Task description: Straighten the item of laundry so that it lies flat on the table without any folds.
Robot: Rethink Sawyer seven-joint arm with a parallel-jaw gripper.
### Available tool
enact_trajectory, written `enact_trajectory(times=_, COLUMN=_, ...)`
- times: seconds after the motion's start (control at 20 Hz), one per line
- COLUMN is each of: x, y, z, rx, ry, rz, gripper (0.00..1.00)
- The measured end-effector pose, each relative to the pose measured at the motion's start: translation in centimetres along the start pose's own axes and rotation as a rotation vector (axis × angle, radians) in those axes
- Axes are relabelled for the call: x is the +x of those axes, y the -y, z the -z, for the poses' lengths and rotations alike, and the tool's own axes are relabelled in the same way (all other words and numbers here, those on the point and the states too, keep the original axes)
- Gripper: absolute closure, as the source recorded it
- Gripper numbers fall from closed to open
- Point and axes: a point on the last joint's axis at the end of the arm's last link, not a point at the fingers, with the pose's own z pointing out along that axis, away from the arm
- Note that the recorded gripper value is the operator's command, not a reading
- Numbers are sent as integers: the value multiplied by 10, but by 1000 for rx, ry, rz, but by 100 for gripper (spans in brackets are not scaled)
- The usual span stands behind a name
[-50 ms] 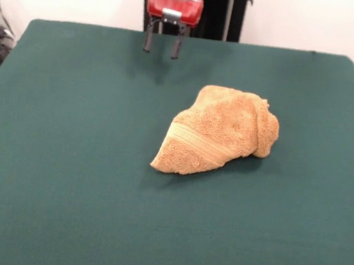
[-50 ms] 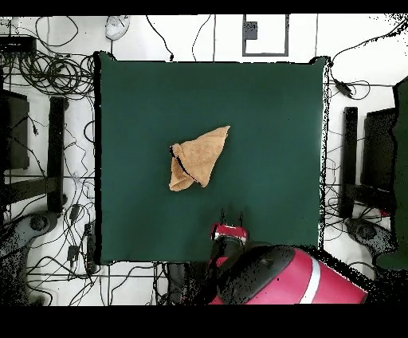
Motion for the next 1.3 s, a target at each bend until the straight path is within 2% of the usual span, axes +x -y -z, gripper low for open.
enact_trajectory(times=0.4, x=7, y=-1, z=-13, rx=-3, ry=-3, rz=-9, gripper=0)
enact_trajectory(times=0.8, x=17, y=-26, z=-26, rx=-61, ry=-8, rz=-43, gripper=0)
enact_trajectory(times=1.3, x=26, y=-37, z=-36, rx=-100, ry=-11, rz=-92, gripper=0)
